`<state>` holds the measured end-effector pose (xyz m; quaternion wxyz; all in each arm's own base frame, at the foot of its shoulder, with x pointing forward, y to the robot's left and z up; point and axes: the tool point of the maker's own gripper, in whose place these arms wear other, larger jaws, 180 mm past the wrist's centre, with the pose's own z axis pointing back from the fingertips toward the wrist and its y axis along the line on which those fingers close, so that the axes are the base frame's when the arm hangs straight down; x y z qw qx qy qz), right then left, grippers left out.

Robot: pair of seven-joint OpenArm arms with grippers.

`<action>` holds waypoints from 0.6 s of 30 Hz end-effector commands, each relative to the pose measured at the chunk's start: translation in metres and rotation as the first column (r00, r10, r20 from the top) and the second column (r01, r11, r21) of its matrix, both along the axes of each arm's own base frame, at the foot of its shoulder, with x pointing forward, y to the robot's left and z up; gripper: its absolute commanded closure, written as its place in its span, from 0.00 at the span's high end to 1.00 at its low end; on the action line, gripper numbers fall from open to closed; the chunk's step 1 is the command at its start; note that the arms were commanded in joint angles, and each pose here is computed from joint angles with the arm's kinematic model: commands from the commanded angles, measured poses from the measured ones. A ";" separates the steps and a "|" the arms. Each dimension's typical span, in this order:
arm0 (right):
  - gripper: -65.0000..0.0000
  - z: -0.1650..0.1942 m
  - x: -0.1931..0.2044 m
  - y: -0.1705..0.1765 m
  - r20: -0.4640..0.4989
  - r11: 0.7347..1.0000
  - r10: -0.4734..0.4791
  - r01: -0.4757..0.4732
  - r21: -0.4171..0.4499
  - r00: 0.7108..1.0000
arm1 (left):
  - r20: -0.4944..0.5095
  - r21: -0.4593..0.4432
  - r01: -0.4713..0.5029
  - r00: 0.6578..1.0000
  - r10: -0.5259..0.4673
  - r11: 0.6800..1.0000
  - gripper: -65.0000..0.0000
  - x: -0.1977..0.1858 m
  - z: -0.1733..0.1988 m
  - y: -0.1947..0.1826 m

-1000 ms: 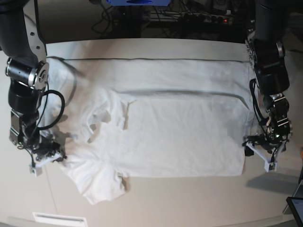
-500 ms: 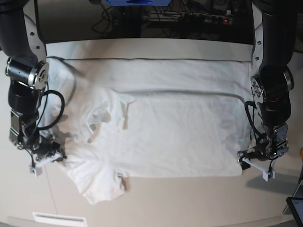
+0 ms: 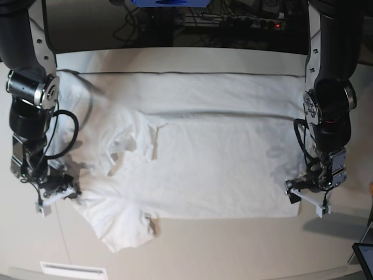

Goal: Fold the T-shirt properly
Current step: 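Lower both grippers onto the hem corners and close on the fabric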

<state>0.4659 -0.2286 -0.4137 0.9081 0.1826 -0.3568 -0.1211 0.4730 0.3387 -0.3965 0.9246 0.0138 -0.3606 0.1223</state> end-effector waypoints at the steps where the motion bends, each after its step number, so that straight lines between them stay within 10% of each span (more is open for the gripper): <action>1: 0.01 0.016 0.011 -0.008 0.032 1.000 0.000 0.000 -0.019 1.000 | 0.023 -0.024 0.032 0.999 -0.031 0.999 0.82 0.012 0.010 -0.013; 11: 0.01 0.018 0.009 -0.020 0.032 0.999 -0.012 0.013 -0.034 0.999 | 0.040 -0.068 0.133 0.991 -0.131 0.989 0.78 0.018 0.007 -0.046; 18: 0.01 0.017 0.010 -0.017 0.034 0.999 -0.010 0.011 -0.031 0.999 | 0.058 -0.041 0.136 0.989 -0.134 0.990 0.14 0.017 0.010 -0.040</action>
